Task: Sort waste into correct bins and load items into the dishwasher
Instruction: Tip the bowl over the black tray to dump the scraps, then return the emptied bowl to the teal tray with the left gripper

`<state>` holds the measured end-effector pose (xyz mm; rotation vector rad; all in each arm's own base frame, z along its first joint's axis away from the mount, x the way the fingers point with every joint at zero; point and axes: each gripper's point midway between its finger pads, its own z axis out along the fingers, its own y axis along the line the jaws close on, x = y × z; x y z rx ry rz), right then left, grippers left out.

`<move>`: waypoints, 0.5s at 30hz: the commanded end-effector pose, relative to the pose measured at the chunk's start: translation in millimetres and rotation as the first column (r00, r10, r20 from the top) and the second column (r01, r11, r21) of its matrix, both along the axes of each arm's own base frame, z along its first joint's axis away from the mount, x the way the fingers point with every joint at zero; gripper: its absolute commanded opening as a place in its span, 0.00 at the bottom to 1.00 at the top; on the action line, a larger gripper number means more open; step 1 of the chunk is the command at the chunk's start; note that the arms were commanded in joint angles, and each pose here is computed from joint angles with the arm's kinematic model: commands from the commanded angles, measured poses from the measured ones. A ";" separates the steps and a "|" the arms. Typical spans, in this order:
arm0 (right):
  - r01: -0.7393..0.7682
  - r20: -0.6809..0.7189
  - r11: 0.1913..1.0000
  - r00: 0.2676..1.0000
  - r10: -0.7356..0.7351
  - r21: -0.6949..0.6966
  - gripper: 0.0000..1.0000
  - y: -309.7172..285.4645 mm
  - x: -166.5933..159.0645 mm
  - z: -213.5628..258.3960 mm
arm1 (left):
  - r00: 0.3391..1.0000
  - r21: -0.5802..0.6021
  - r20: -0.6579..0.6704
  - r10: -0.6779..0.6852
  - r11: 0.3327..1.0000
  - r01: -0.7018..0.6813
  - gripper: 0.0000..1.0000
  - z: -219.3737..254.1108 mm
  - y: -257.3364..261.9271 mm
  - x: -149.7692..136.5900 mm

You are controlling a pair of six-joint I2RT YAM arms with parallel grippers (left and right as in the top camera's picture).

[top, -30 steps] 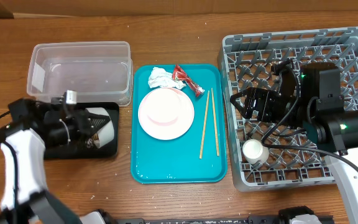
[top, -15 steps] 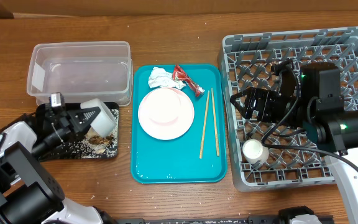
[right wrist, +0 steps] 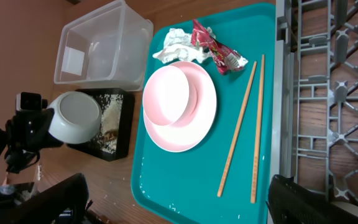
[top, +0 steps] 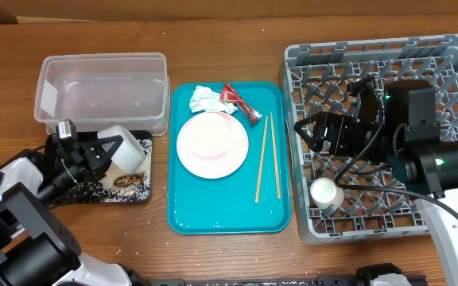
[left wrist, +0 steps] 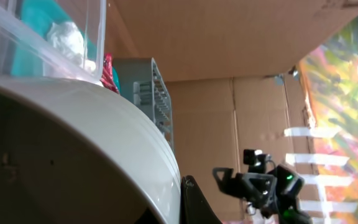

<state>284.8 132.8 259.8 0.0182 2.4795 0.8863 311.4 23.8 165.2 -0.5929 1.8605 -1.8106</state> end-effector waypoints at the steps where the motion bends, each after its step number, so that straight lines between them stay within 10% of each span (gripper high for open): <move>1: -0.008 0.021 1.000 1.000 0.008 0.004 0.94 1.1 1.1 7.6 | 0.995 0.044 0.094 0.007 0.999 -0.012 0.04 6.7 2.2 2.5; 5: -0.008 0.022 1.000 1.000 0.008 0.004 0.94 1.1 1.3 7.7 | 1.000 0.033 -0.022 -0.012 0.999 0.013 0.04 -3.0 -0.2 -3.5; 15: -0.008 0.033 1.000 0.999 0.008 0.006 0.94 1.4 3.0 9.3 | 0.940 0.257 0.174 -0.294 0.935 0.245 0.04 28.7 -75.5 -39.8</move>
